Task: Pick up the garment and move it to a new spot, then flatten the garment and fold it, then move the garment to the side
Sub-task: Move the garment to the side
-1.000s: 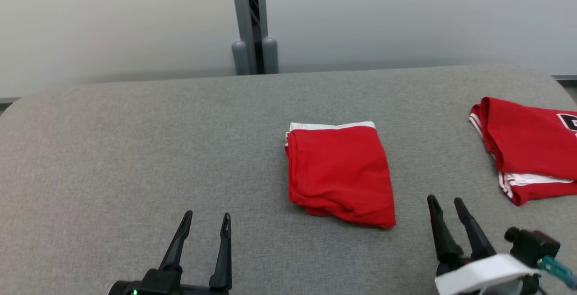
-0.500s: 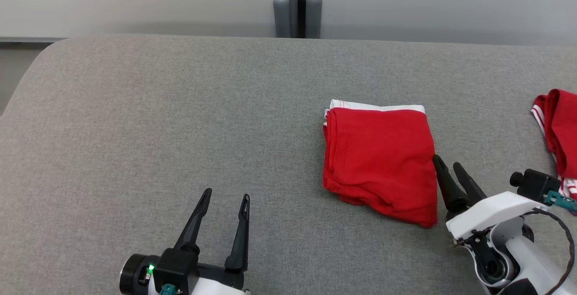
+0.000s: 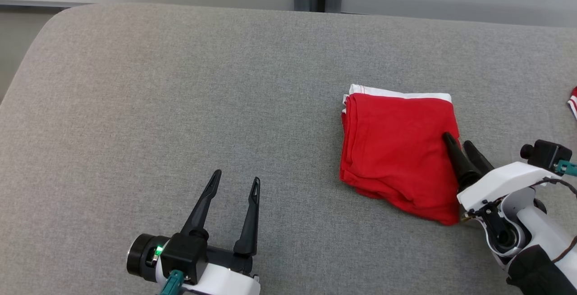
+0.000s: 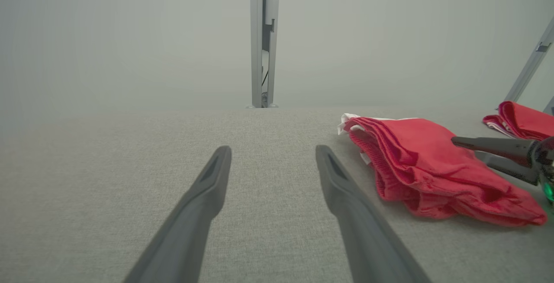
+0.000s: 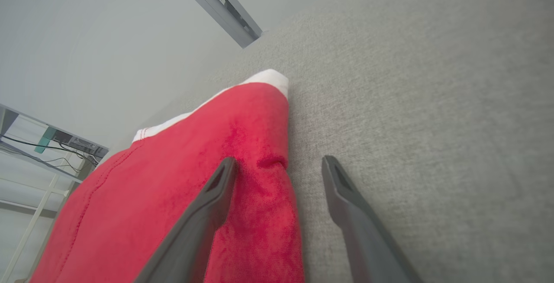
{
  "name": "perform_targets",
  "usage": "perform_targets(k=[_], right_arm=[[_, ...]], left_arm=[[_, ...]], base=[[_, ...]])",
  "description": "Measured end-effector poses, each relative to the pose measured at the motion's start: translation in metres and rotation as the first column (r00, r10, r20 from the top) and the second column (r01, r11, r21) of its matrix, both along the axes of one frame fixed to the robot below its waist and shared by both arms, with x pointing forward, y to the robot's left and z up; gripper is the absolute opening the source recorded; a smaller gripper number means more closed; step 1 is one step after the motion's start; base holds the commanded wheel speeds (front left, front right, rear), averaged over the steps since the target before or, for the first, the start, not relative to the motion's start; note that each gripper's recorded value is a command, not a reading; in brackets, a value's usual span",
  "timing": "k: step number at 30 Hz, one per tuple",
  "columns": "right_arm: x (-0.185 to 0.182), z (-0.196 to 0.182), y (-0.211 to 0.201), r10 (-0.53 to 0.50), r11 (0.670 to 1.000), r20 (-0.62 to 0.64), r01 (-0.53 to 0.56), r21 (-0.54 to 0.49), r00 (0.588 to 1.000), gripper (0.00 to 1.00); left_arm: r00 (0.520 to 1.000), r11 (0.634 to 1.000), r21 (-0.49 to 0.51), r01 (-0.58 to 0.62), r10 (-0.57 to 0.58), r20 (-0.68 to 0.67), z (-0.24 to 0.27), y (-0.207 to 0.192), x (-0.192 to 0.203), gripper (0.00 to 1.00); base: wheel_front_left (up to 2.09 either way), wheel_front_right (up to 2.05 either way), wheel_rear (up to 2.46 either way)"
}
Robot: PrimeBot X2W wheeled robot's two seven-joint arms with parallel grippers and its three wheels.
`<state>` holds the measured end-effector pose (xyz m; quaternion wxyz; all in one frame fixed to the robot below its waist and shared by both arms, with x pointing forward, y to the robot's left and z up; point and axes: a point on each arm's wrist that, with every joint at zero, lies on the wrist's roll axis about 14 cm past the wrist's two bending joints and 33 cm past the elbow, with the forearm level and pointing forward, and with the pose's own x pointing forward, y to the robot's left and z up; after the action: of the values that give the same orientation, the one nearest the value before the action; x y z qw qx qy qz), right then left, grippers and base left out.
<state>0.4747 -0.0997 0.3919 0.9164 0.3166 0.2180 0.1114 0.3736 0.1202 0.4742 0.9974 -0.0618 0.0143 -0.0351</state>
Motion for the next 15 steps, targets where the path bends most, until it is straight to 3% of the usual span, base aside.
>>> perform_targets(k=[1,2,3,5,6,15], right_arm=[[0.002,-0.002,0.001,0.006,1.0,-0.009,-0.006,-0.001,1.0,0.95],[0.002,-0.003,0.003,0.015,1.0,-0.017,-0.015,-0.003,1.0,0.79],[0.003,-0.004,0.006,0.026,1.0,-0.023,-0.026,-0.002,0.999,0.5],[0.004,-0.006,0.007,0.039,0.999,-0.03,-0.039,-0.009,0.999,0.32],[0.003,-0.008,0.008,0.049,0.999,-0.036,-0.049,-0.015,0.998,0.0],[-0.003,0.003,0.005,0.036,0.999,0.018,-0.036,-0.031,0.999,0.0]], left_arm=[[1.0,1.0,0.001,-0.001,0.001,-0.001,0.0,0.0,0.0,1.0],[1.0,1.0,0.001,-0.002,0.002,-0.003,-0.001,0.0,0.0,1.0],[1.0,1.0,0.001,-0.005,0.005,-0.004,-0.001,0.001,0.001,1.0],[1.0,1.0,0.002,-0.012,0.012,-0.005,-0.002,0.003,0.001,1.0],[1.0,1.0,0.003,-0.014,0.014,-0.004,-0.001,0.003,0.002,1.0],[1.0,1.0,-0.005,-0.008,0.008,0.02,0.007,-0.001,0.002,1.0]], base=[[0.0,0.0,0.0],[0.0,0.0,0.0],[0.0,0.0,0.0],[0.0,0.0,0.0],[0.0,0.0,0.0],[0.0,0.0,0.0]])
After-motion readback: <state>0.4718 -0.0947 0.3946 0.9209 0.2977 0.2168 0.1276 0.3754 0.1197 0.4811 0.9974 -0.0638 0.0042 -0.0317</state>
